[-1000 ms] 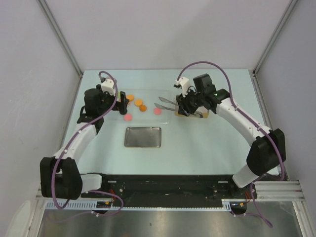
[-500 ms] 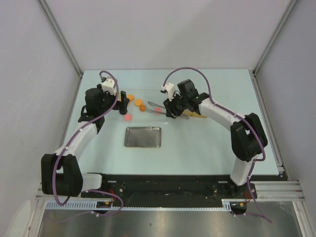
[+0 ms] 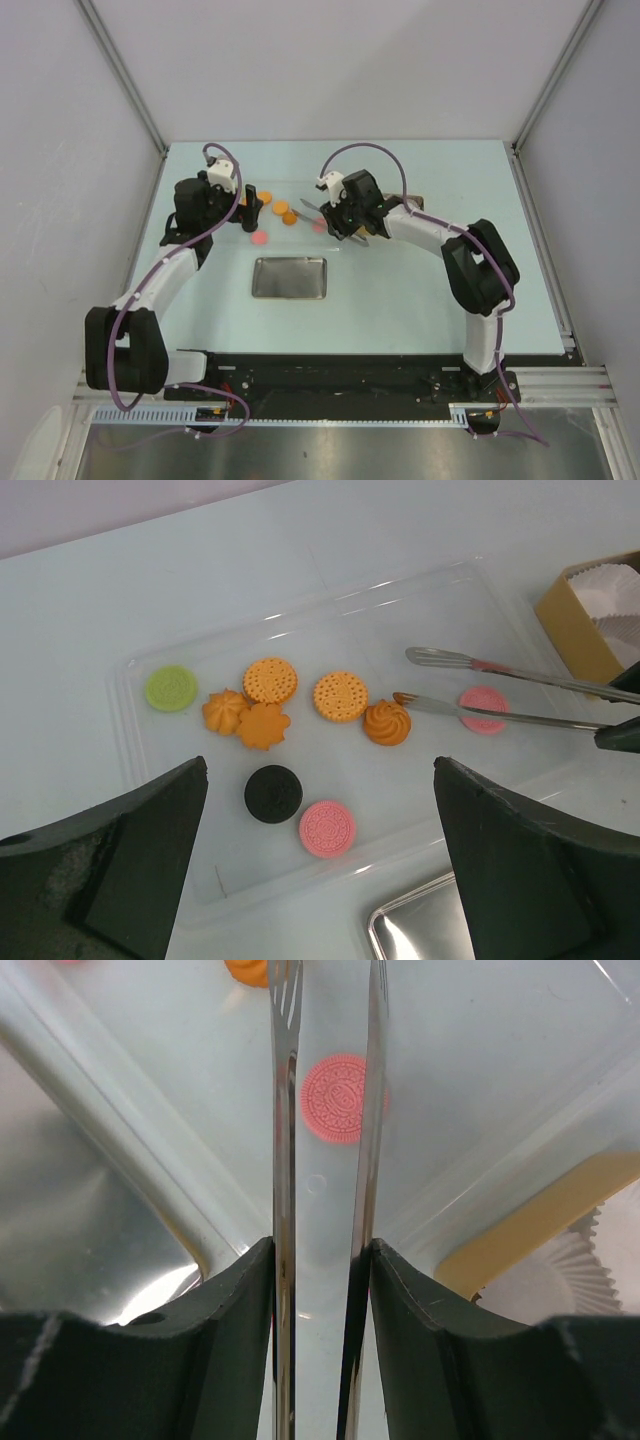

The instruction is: Pack the cookies

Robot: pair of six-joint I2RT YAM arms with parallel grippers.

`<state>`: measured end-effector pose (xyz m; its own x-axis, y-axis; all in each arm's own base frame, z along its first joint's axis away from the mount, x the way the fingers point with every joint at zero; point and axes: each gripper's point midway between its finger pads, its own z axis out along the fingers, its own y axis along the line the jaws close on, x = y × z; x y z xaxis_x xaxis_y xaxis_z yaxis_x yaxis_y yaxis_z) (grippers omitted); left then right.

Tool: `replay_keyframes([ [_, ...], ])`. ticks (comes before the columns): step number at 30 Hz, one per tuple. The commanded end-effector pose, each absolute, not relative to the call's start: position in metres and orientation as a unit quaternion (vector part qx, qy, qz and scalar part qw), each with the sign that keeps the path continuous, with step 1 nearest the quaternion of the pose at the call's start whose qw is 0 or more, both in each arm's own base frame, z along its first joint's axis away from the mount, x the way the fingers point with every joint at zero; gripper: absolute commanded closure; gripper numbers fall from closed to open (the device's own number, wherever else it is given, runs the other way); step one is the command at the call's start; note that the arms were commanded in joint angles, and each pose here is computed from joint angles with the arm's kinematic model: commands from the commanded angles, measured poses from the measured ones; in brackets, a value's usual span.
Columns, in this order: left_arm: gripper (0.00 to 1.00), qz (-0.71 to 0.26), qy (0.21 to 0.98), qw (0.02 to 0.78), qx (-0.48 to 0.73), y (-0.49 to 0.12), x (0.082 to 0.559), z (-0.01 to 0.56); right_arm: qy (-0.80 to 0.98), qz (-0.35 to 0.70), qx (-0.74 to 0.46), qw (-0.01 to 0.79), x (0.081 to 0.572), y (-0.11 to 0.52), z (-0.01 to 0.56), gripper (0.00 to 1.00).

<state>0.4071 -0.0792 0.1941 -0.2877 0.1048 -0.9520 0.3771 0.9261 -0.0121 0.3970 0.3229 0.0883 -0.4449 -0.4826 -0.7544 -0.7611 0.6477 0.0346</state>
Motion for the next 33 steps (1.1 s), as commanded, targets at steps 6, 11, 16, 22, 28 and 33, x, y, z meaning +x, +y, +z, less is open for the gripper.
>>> replay_keyframes([
  [6, 0.0, -0.126, 0.779, 0.593, 0.159, -0.083, 0.414, 0.205, 0.845, 0.161, -0.302, 0.412, 0.437, 0.337, 0.098, 0.52],
  [11, 0.0, -0.135, 0.783, 0.586, 0.162, -0.086, 0.412, 0.199, 0.86, 0.169, -0.279, 0.392, 0.443, 0.345, 0.094, 0.49],
  [16, 0.0, -0.135, 0.787, 0.579, 0.163, -0.086, 0.41, 0.192, 0.864, 0.167, -0.284, 0.382, 0.443, 0.352, 0.092, 0.45],
  [22, 0.0, -0.135, 0.791, 0.574, 0.165, -0.085, 0.407, 0.186, 0.879, 0.166, -0.271, 0.356, 0.438, 0.357, 0.079, 0.45],
  [28, 0.0, -0.137, 0.79, 0.573, 0.167, -0.086, 0.405, 0.185, 0.889, 0.159, -0.272, 0.332, 0.425, 0.356, 0.06, 0.45],
  [33, 0.0, -0.14, 0.795, 0.565, 0.17, -0.089, 0.402, 0.178, 0.889, 0.153, -0.281, 0.327, 0.418, 0.358, 0.055, 0.43],
])
